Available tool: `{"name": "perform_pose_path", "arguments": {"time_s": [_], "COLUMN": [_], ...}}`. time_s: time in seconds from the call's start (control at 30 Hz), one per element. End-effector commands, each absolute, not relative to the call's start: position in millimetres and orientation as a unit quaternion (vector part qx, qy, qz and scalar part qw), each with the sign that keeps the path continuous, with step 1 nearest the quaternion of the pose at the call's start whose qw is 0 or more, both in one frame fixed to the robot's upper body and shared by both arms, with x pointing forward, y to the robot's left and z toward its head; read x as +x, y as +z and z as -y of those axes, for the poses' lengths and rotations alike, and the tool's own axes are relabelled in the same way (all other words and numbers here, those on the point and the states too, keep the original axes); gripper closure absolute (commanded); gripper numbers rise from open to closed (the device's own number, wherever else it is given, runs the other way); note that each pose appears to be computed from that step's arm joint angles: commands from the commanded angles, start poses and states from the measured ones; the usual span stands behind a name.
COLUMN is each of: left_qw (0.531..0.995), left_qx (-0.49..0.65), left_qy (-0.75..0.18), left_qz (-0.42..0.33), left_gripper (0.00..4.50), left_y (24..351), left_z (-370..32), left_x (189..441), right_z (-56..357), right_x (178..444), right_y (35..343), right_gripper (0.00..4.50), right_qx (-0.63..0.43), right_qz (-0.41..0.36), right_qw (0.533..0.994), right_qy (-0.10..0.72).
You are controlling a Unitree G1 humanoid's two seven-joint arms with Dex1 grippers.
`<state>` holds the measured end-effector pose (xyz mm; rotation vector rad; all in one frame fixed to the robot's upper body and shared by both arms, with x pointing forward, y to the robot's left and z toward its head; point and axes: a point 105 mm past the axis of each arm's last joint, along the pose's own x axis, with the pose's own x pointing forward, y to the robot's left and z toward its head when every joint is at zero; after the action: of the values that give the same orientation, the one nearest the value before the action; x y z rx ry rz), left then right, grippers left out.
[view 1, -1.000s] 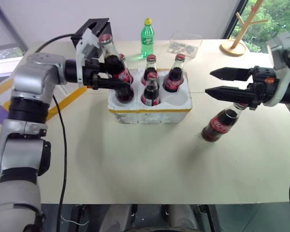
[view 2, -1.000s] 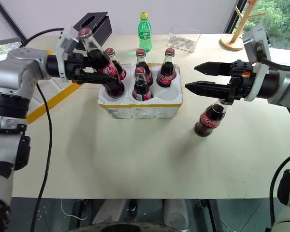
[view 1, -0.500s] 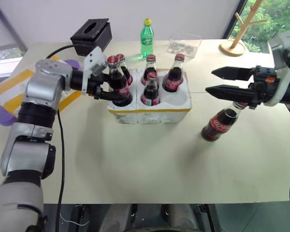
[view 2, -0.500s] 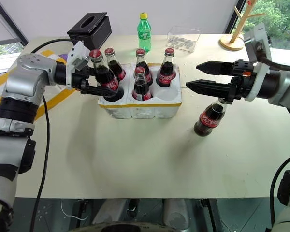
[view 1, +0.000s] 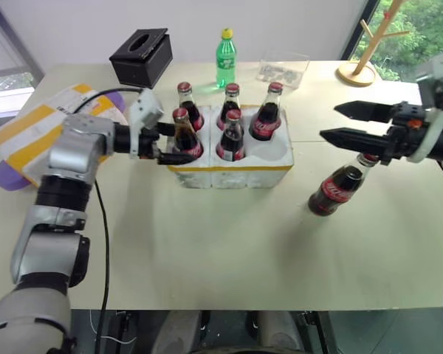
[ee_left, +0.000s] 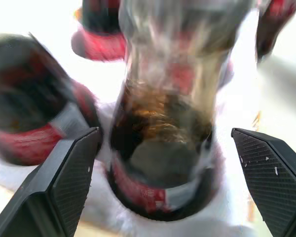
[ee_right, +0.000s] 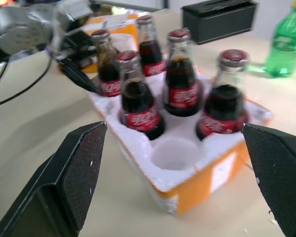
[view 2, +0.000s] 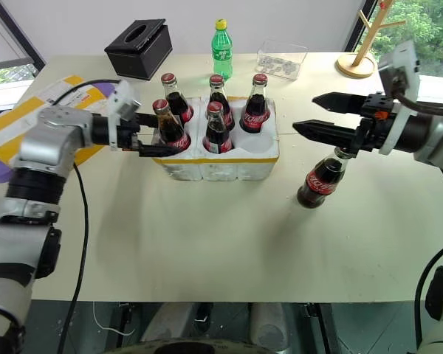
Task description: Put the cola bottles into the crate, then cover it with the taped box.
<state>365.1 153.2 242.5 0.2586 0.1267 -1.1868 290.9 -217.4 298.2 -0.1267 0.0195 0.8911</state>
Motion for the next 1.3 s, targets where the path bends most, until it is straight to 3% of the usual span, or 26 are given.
{"name": "perform_pose_path", "arguments": {"time_s": [0.03, 0.17, 0.27, 0.4, 0.6, 0.87, 1.3], "left_qw": [0.806, 0.780, 0.771, 0.771, 0.784, 0.780, 0.779], "left_qx": [0.079, 0.058, 0.082, 0.083, 0.097, 0.108, 0.097], "left_qy": [-0.586, -0.623, -0.632, -0.628, -0.609, -0.613, -0.616], "left_qz": [0.004, 0.007, -0.019, -0.056, -0.062, -0.067, -0.065], "left_gripper": [0.04, 0.04, 0.04, 0.04, 0.04, 0.04, 0.04], "left_y": [303, 324, 308, 275, 241, 224, 223], "left_z": [-167, -175, -173, -166, -152, -141, -134], "left_x": [327, 283, 264, 257, 265, 263, 261], "right_z": [239, 263, 286, 303, 300, 279, 264], "right_x": [264, 240, 227, 205, 190, 199, 237], "right_y": [335, 338, 333, 311, 235, 167, 153], "right_gripper": [0.00, 0.00, 0.00, 0.00, 0.00, 0.00, 0.00], "right_qx": [-0.082, -0.095, -0.084, -0.058, -0.053, -0.030, 0.007], "right_qz": [0.051, 0.051, 0.052, 0.043, -0.044, -0.057, -0.029], "right_qw": [0.909, 0.926, 0.947, 0.964, 0.976, 0.984, 0.982], "right_qy": [0.405, 0.363, 0.307, 0.255, 0.208, 0.163, 0.188]}}
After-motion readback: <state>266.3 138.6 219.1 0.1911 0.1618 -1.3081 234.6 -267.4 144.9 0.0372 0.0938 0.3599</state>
